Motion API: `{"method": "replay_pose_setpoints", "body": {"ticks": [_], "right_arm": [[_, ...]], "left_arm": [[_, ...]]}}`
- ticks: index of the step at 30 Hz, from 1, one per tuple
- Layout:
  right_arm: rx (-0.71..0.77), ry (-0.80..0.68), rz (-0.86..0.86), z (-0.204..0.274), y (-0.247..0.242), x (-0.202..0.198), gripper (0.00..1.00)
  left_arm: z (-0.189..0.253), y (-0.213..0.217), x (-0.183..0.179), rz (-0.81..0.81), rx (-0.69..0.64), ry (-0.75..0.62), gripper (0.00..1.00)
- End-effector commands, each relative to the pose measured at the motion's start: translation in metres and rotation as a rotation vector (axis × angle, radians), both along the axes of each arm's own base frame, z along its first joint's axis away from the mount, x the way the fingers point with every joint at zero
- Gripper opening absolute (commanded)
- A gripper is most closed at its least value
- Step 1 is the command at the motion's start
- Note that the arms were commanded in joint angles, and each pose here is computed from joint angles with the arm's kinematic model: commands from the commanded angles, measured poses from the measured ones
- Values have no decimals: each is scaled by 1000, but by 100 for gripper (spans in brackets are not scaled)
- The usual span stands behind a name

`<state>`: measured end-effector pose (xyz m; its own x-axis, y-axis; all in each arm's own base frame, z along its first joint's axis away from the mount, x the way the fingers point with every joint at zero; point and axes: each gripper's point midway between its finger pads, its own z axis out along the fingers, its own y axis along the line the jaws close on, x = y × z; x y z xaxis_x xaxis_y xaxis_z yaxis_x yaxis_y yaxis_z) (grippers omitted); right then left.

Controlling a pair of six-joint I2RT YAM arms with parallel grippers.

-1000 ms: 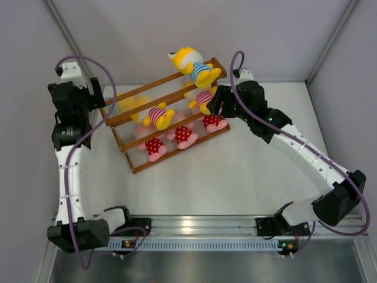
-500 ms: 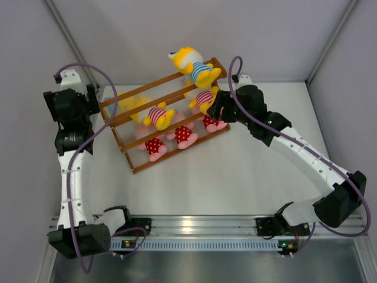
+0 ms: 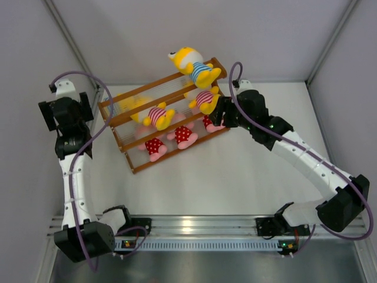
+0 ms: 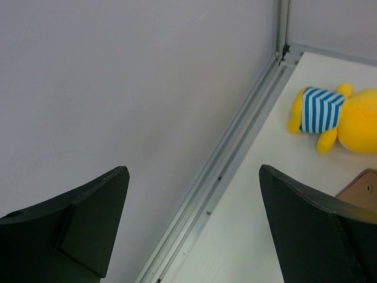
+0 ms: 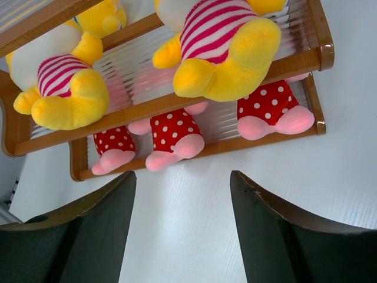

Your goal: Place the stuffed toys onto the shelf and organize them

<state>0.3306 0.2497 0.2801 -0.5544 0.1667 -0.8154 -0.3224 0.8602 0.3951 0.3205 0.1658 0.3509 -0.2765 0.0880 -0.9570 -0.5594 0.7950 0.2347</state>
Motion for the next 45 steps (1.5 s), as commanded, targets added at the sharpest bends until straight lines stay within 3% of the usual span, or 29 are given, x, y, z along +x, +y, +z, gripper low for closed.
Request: {"method": "replay_pose_setpoints", "body": {"ticks": [1, 7, 12, 17, 21, 31, 36, 45], "right_arm": [[16, -47, 16, 17, -4, -6, 65], [6, -49, 37, 16, -4, -9, 65], [1, -47, 37, 12, -6, -10, 65], [-1, -42, 39, 10, -6, -11, 65], [-1, -46, 39, 11, -6, -11, 65], [-36, -27, 20, 7, -15, -16, 65], [-62, -7, -5, 7, -22, -17, 66], [-93, 20, -90, 2, -42, -21, 65]], "left_arm": [[-1, -2, -3, -21, 5, -42, 98], [-38, 1, -9, -18, -31, 18, 84], [-67, 15, -14, -22, -96, 52, 79], [-121, -4, -5, -181, -117, 173, 79], [-147, 4, -1, -171, -77, 184, 80], [-174, 22, 29, -290, -218, 184, 78], [-209, 25, 49, -374, -275, 322, 79], [-219, 33, 93, -463, -320, 323, 80]]}}
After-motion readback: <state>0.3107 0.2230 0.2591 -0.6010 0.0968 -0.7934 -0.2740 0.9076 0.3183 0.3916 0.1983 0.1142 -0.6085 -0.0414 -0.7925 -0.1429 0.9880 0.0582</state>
